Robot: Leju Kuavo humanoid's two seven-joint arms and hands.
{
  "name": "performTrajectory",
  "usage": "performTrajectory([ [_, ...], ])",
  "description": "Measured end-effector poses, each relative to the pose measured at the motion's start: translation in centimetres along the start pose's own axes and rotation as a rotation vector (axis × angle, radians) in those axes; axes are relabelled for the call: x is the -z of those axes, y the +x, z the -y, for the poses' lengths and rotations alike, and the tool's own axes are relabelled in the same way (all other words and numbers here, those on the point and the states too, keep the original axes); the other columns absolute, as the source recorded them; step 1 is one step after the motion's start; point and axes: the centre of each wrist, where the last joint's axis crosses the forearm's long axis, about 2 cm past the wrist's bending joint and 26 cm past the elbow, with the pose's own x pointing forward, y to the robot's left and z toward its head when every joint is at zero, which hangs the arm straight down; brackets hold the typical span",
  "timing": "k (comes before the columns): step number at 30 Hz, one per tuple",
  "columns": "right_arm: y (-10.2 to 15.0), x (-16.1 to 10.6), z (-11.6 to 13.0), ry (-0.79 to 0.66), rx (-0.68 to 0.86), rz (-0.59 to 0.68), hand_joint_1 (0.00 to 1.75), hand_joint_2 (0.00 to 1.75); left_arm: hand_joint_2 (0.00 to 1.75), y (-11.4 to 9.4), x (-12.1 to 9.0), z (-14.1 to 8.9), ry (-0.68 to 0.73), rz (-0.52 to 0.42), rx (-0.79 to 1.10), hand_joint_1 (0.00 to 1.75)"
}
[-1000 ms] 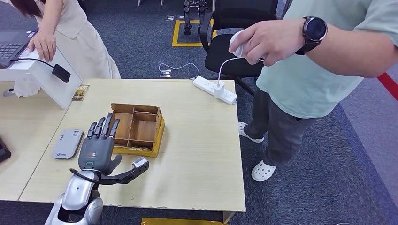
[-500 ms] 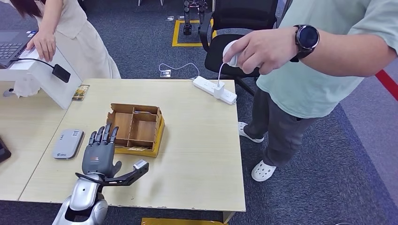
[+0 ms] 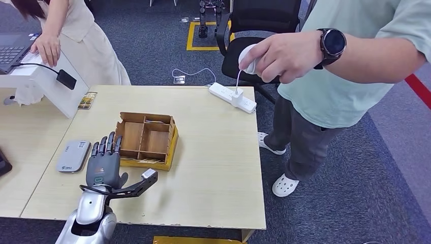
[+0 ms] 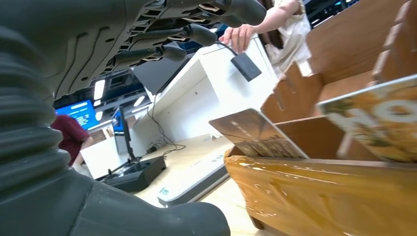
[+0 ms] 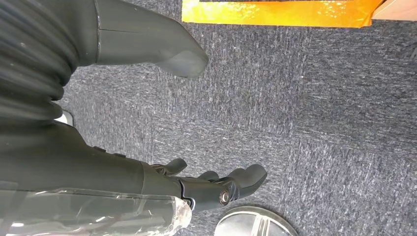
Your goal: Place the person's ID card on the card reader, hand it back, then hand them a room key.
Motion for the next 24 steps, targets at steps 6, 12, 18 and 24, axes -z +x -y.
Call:
performTrajectory([
  [6,-0.01,0.00,-0.01,0.001,-0.003,0.002,0.00,1.75,1.75,-0.67,0.27,-0.13,0.009,-0.026,-0.002,0.00],
  [12,0.01,0.00,0.00,0.001,-0.002,0.004,0.00,1.75,1.75,-0.81,0.36,-0.13,0.007,-0.019,-0.002,0.00],
  [18,0.01,0.00,0.00,0.001,-0.001,0.005,0.00,1.75,1.75,-0.79,0.32,0.19,-0.007,-0.014,-0.001,0.00],
  [24,0.01,0.01,0.00,0.001,-0.001,0.005,0.00,1.75,1.75,-0.78,0.31,0.31,-0.011,-0.015,-0.001,0.00],
])
